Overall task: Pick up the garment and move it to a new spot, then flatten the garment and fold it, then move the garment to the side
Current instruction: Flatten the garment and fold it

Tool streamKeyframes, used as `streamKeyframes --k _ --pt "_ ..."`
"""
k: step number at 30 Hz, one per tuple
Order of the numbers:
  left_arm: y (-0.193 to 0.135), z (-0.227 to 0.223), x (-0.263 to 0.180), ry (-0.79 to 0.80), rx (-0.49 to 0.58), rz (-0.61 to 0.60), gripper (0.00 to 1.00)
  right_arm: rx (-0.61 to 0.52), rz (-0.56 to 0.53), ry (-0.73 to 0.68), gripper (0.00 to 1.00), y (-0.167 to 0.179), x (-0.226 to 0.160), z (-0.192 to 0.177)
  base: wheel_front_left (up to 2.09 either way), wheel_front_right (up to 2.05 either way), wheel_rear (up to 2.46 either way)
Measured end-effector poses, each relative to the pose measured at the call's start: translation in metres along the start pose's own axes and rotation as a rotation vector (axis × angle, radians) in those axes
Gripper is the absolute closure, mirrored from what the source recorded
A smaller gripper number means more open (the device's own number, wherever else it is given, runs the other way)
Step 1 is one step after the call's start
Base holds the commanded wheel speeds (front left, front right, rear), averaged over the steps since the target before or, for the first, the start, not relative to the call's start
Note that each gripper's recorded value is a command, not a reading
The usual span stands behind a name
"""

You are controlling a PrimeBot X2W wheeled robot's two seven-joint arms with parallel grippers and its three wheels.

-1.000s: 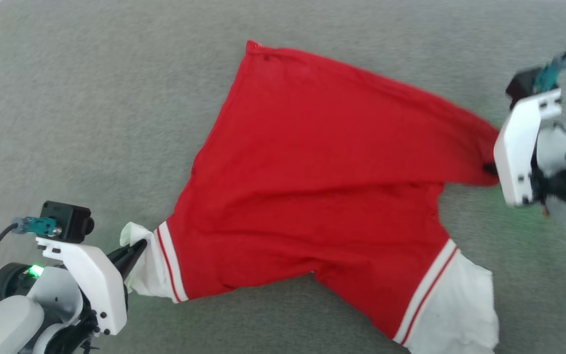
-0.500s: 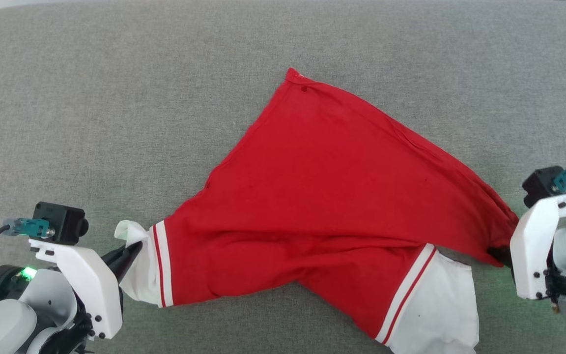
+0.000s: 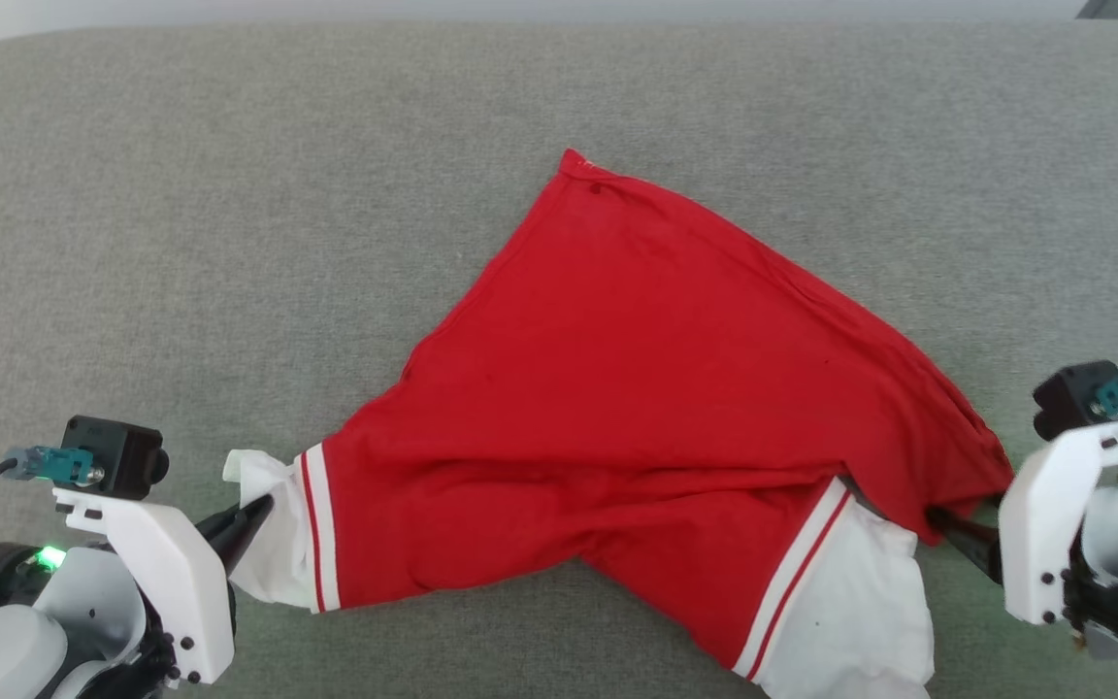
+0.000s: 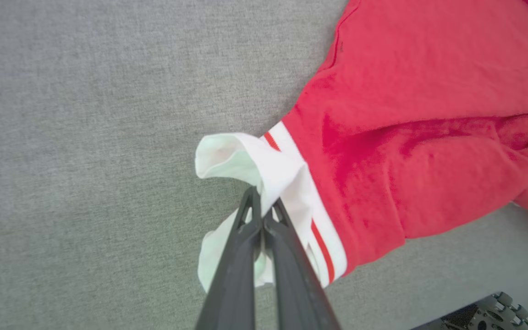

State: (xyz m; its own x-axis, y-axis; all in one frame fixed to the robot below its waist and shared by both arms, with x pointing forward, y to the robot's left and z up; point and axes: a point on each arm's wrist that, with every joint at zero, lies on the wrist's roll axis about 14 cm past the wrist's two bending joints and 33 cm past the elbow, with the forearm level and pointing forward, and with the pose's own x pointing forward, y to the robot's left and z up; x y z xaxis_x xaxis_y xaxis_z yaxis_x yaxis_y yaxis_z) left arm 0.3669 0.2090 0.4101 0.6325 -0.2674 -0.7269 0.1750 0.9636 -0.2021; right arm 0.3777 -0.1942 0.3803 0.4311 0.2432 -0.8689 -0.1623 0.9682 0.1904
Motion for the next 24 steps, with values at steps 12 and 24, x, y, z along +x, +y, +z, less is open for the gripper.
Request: streamKeyframes --k 12,24 --pt "-0.005 0.003 -0.007 -0.022 0.001 -0.008 1.00 -0.108 -0.028 -0.347 0.00 0.021 -0.079 0.071 0.00 0.00 0.00" --pt "-0.004 0.001 -0.014 -0.042 -0.008 -0.006 1.00 -0.339 0.170 -0.604 0.00 0.110 -0.052 0.171 0.00 0.00 0.00"
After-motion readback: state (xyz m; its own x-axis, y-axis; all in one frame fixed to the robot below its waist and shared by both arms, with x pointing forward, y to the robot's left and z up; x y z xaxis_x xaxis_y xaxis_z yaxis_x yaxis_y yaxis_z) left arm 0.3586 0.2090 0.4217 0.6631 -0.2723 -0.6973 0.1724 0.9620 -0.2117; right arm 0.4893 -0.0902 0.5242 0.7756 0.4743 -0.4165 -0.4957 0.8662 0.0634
